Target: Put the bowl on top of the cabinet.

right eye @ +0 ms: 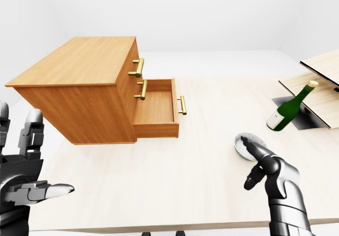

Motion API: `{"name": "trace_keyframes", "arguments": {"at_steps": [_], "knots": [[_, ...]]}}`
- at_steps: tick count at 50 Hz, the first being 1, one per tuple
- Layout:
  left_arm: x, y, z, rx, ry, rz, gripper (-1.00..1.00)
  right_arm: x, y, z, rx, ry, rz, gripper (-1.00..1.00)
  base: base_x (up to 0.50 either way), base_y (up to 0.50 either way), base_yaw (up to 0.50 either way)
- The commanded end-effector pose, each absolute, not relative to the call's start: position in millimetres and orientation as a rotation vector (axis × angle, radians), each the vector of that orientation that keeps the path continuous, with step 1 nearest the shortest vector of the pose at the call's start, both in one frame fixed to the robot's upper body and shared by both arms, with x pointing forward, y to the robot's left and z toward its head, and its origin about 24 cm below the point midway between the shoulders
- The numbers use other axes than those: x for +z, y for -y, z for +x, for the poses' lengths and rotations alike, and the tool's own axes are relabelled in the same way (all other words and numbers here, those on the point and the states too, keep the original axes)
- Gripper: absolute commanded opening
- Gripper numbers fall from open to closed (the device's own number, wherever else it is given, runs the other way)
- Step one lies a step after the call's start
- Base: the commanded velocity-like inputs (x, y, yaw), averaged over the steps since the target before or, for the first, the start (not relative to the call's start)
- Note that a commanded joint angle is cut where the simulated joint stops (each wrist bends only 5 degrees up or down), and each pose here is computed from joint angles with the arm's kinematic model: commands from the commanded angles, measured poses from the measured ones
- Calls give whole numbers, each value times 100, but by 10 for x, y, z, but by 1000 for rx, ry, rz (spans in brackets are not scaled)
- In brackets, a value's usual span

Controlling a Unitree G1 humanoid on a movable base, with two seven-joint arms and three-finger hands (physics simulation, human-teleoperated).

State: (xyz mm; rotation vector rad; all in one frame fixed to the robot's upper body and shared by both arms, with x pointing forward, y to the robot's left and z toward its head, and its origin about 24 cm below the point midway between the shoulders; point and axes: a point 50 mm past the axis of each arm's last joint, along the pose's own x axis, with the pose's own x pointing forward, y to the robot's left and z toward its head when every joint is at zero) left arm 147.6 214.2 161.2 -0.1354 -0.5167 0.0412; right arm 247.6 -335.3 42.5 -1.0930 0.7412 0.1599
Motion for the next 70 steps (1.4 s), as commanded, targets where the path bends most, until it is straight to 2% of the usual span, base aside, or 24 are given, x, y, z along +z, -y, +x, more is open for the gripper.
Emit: {"name": "trace_keyframes", "arguments": {"at_steps": [1, 22, 23, 24, 51, 55, 58, 65, 70], "knots": [[1414, -2170, 1623, 73, 437, -171, 100, 213, 3351, 2371, 227, -838, -1055, 100, 0, 0, 0], [1389, -2171, 1638, 74, 425, -173, 100, -84, 3438, 2284, 186, -904, -922, 100, 0, 0, 0], [1390, -2170, 1637, 74, 425, -173, 100, -93, 3441, 2278, 185, -907, -920, 48, 0, 0, 0], [1392, -2171, 1634, 75, 426, -172, 100, -109, 3447, 2267, 181, -910, -912, -100, 0, 0, 0], [1407, -2165, 1620, 72, 433, -169, 100, -7, 3358, 2316, 245, -886, -968, -100, 0, 0, 0], [1386, -2142, 1626, 64, 421, -168, 100, 205, 3308, 2396, 263, -833, -1043, -100, 0, 0, 0], [1379, -2142, 1629, 63, 417, -169, 100, 522, 3249, 2529, 216, -730, -1178, -100, 0, 0, 0], [1386, -2145, 1625, 63, 421, -169, 100, 1337, 3072, 2780, 22, -536, -1565, -100, 0, 0, 0], [1406, -2153, 1608, 66, 430, -169, 100, 1582, 2925, 2867, -91, -486, -1687, -100, 0, 0, 0]]}}
